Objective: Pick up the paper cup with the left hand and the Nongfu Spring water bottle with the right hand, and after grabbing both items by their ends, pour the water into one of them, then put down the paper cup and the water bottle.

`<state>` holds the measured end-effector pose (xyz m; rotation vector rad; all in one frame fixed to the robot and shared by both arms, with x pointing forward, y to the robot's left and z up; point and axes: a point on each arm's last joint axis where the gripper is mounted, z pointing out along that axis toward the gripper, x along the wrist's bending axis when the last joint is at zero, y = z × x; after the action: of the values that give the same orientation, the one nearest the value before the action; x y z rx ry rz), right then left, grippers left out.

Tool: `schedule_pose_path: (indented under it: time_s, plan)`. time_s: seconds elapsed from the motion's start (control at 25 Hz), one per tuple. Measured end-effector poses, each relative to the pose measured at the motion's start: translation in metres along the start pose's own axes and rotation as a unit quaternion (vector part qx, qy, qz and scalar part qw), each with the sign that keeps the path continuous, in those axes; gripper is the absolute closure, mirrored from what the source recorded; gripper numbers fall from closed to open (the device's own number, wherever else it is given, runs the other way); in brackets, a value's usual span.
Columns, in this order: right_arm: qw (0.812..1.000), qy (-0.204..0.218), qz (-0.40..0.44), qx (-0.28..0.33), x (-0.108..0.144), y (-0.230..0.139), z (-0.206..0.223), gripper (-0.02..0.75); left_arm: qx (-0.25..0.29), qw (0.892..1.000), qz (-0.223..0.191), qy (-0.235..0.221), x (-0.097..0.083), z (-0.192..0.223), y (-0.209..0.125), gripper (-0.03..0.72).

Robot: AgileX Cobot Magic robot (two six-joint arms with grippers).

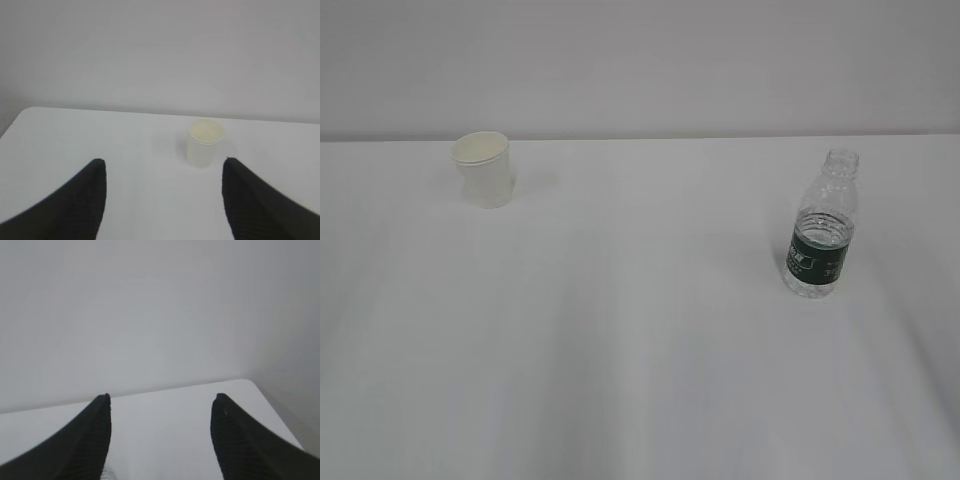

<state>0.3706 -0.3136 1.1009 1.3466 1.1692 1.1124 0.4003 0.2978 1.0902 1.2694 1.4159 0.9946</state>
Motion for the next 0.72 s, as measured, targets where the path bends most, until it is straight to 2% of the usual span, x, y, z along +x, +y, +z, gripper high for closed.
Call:
schedule_pose_path:
  time_s: [0.24, 0.36, 0.52, 0.72]
  plan:
    - [0.996, 0.069, -0.025, 0.049, 0.022, -0.015, 0.024, 0.265, 0.036, 0.999, -0.003, 0.007, 0.002, 0.028, -0.012, 0.081]
    - [0.993, 0.095, -0.031, 0.063, 0.033, -0.024, 0.038, 0.265, 0.042, 0.999, -0.002, 0.009, 0.003, 0.04, -0.016, 0.07]
    - [0.993, 0.104, -0.032, 0.048, 0.042, -0.034, 0.054, 0.265, 0.033, 0.999, -0.002, 0.01, 0.004, 0.053, -0.019, 0.102]
    - [0.993, 0.1, -0.032, 0.051, 0.044, -0.043, 0.067, 0.265, -0.012, 1.0, 0.002, -0.002, 0.0, 0.063, -0.024, 0.12]
